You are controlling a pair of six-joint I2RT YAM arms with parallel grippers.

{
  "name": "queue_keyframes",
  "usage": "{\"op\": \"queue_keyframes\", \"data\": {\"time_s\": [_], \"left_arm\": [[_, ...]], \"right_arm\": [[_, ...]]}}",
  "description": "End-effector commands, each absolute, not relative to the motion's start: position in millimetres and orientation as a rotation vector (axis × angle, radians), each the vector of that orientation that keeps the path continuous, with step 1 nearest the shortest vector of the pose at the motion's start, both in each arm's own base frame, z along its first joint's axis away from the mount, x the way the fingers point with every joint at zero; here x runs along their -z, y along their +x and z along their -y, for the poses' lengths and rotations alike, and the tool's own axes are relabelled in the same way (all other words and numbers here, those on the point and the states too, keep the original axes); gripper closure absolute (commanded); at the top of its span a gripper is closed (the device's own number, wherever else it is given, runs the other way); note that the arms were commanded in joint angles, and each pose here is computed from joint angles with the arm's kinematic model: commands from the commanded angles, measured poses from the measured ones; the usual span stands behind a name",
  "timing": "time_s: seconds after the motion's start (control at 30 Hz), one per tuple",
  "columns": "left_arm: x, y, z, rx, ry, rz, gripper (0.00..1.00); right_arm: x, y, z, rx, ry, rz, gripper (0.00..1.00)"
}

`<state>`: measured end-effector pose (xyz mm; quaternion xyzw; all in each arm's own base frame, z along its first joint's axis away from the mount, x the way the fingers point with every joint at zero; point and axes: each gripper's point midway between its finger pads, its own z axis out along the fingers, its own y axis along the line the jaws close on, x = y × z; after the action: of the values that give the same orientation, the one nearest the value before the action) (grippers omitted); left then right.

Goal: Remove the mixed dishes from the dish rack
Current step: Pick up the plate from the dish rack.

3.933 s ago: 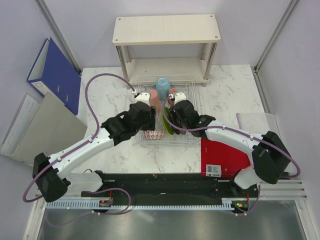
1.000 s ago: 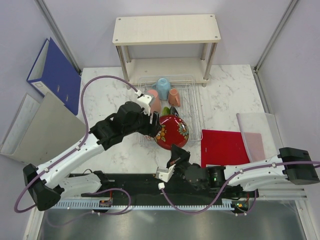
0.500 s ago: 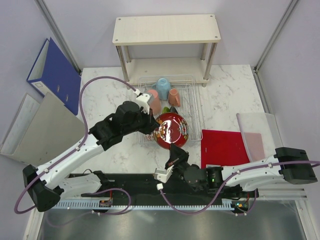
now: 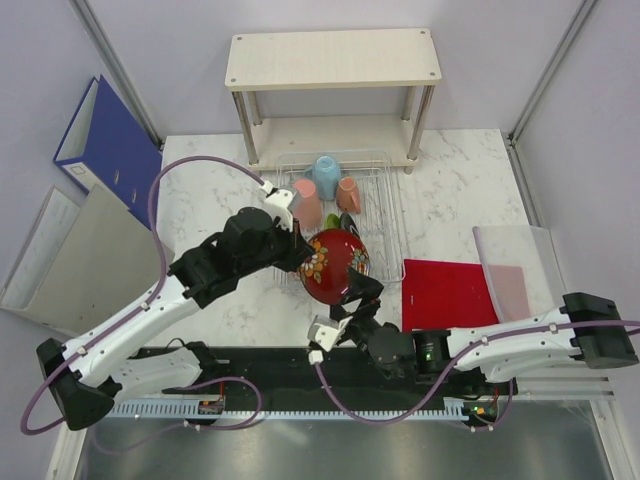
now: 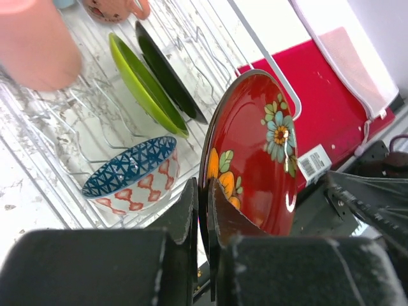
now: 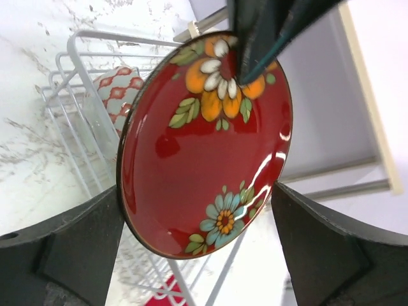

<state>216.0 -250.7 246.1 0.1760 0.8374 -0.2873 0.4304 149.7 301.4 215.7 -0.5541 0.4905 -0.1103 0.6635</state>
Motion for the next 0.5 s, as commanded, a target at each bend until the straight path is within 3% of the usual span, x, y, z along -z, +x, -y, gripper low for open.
{"op": "queue_keyframes", "data": {"time_s": [0.0, 0.23, 0.47], "left_arm": [[-270.1, 237.2, 230.8, 0.598, 0.314, -2.022, 0.98], [-310.2, 280.4, 175.6, 0.490, -0.049, -1.960, 0.98], [-302.4, 327.1, 84.8, 0.501, -0.550, -1.905, 0.98]], "right_arm": [[-307.3, 153.0, -290.1, -0.210, -0.650, -1.346, 0.02], [-368.4, 164.9, -211.9, -0.553, -0.104, -1.433, 0.02], [-355.5, 169.4, -146.7, -0.652, 0.162, -1.411, 0.02]]}}
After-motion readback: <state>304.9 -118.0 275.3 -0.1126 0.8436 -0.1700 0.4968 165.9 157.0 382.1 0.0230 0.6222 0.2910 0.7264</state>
